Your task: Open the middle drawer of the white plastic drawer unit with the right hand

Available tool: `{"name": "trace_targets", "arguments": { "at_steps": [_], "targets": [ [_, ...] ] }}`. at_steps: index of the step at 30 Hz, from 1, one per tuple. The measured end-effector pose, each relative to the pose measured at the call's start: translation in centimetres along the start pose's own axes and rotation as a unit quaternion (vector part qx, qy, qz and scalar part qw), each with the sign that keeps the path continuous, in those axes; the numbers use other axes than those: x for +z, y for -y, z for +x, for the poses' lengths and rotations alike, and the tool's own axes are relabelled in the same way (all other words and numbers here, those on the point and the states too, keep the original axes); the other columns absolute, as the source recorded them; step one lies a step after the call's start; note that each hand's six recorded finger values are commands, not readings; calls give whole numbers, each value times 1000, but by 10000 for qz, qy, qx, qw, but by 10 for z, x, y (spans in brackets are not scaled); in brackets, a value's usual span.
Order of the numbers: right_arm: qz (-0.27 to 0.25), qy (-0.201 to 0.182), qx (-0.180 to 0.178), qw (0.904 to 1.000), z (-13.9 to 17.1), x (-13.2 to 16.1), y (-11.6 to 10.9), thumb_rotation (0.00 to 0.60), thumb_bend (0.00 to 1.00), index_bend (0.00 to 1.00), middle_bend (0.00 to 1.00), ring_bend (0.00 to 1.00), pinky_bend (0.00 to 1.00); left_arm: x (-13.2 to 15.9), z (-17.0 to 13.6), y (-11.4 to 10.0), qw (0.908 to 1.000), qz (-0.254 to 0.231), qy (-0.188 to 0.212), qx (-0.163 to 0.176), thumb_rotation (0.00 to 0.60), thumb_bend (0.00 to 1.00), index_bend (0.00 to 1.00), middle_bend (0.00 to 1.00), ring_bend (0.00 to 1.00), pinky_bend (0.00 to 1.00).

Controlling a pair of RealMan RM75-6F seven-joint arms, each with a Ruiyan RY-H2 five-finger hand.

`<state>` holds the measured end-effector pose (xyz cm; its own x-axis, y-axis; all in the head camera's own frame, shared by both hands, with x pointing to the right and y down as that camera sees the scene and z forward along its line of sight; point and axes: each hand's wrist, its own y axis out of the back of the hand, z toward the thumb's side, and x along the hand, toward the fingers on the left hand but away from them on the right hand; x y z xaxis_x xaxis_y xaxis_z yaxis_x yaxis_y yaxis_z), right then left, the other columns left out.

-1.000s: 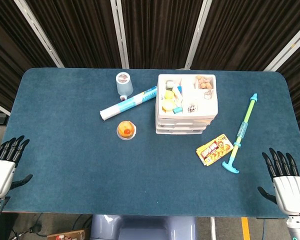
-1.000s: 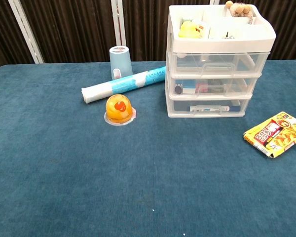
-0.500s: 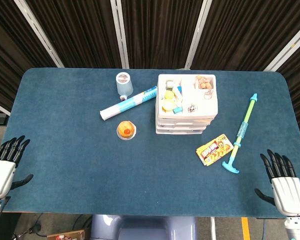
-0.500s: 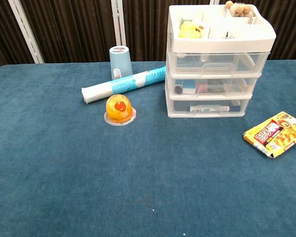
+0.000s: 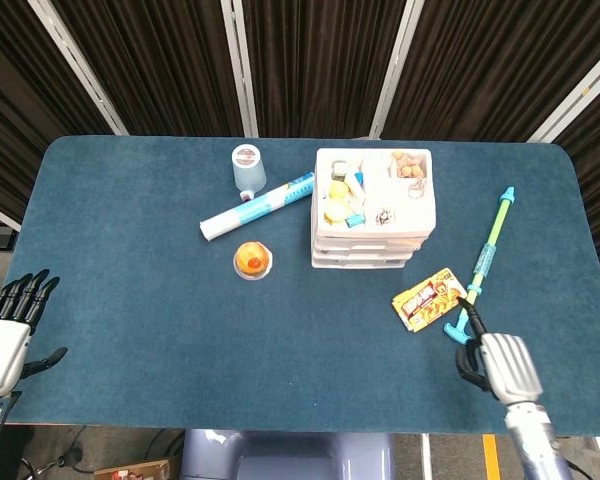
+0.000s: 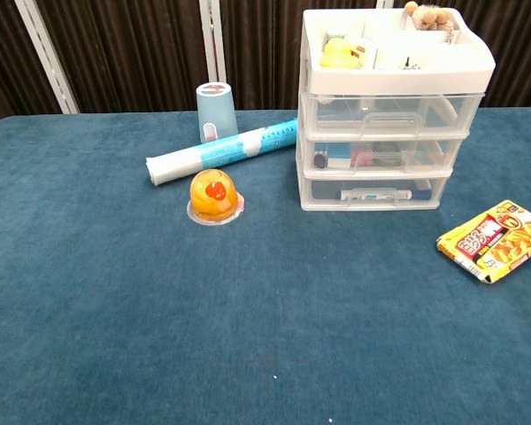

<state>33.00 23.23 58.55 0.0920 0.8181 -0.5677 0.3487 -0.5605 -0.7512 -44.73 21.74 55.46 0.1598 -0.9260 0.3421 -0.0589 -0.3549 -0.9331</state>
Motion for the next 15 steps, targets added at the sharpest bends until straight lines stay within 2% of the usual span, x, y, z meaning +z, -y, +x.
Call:
{"name": "trace_targets", "arguments": {
  "at_steps": [3, 5, 10, 15],
  "targets": [
    [-264, 40, 164, 9995, -13, 16, 10, 600, 867, 0, 971, 980, 1000, 0, 0, 2, 10000, -3, 21, -48, 600, 5, 21, 0, 0, 93],
    [-476, 113, 274, 9984, -21, 25, 16, 600, 883, 0, 973, 981, 1000, 1, 0, 3, 10000, -3, 39, -78, 600, 6, 21, 0, 0, 93],
    [-1053, 296, 442, 9930, -47, 47, 25, 600, 893, 0, 973, 979, 1000, 2, 1, 4, 9999, -38, 60, -107, 600, 5, 21, 0, 0, 92],
    [-1735, 369, 499, 9829, -75, 77, 29, 600, 895, 0, 973, 971, 1000, 0, 4, 7, 9998, -83, 16, -192, 600, 6, 20, 0, 0, 92]
  ]
}}
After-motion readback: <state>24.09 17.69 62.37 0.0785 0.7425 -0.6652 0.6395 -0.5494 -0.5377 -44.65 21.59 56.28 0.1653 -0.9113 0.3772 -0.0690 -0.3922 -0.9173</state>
